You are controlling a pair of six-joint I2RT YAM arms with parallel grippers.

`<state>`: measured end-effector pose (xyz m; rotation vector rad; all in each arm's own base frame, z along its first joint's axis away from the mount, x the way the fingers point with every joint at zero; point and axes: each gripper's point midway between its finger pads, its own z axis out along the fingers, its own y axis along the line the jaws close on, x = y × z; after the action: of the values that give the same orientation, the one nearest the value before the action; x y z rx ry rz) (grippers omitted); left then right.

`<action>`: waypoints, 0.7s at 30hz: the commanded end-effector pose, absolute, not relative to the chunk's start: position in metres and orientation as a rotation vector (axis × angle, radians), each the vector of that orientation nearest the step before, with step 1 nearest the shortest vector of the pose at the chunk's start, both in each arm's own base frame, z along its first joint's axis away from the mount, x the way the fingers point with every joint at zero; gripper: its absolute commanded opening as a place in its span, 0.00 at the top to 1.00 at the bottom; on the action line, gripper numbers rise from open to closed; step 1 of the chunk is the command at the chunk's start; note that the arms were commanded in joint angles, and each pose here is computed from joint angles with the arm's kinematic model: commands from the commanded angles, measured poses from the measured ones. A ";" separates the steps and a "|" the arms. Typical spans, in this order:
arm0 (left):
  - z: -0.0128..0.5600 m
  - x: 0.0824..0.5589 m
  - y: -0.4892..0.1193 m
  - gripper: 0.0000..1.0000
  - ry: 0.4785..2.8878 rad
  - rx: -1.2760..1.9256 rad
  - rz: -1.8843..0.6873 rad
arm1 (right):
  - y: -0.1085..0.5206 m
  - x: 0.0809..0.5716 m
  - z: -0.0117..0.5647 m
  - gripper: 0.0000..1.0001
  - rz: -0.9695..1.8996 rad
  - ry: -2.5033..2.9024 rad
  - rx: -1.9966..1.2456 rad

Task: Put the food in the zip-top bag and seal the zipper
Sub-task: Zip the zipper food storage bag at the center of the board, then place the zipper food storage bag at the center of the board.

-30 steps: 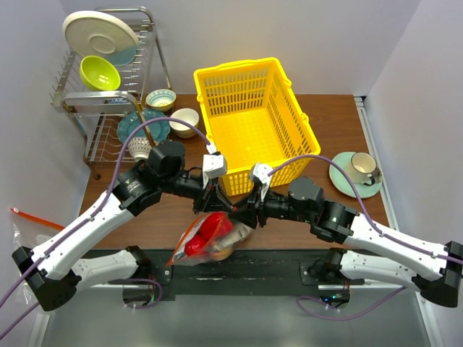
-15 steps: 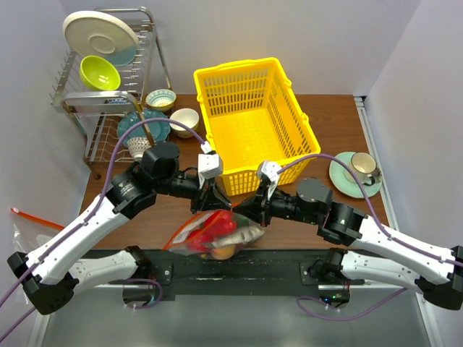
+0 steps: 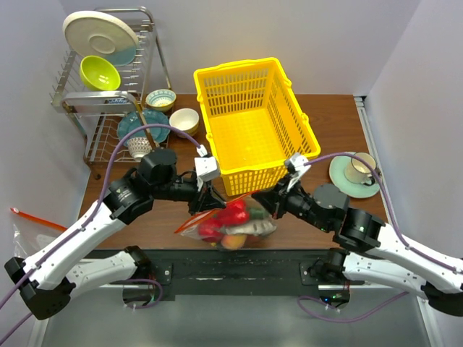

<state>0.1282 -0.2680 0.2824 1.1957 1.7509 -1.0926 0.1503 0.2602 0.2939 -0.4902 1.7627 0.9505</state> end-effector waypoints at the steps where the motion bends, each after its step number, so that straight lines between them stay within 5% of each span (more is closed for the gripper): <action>1: 0.271 0.124 -0.257 1.00 1.816 1.171 -1.060 | 0.206 0.185 0.333 1.00 0.785 1.658 -0.159; 12: 0.253 0.141 -0.249 1.00 1.926 1.074 -0.951 | 0.109 0.211 0.298 1.00 0.242 1.766 0.171; 21: 0.245 0.153 -0.234 1.00 2.029 0.938 -0.845 | 0.090 0.205 0.274 1.00 0.166 1.813 0.232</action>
<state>0.1502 -0.2493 0.2488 1.0368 1.9455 -0.9130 0.2010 0.1245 0.2622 0.0864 1.8774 0.2735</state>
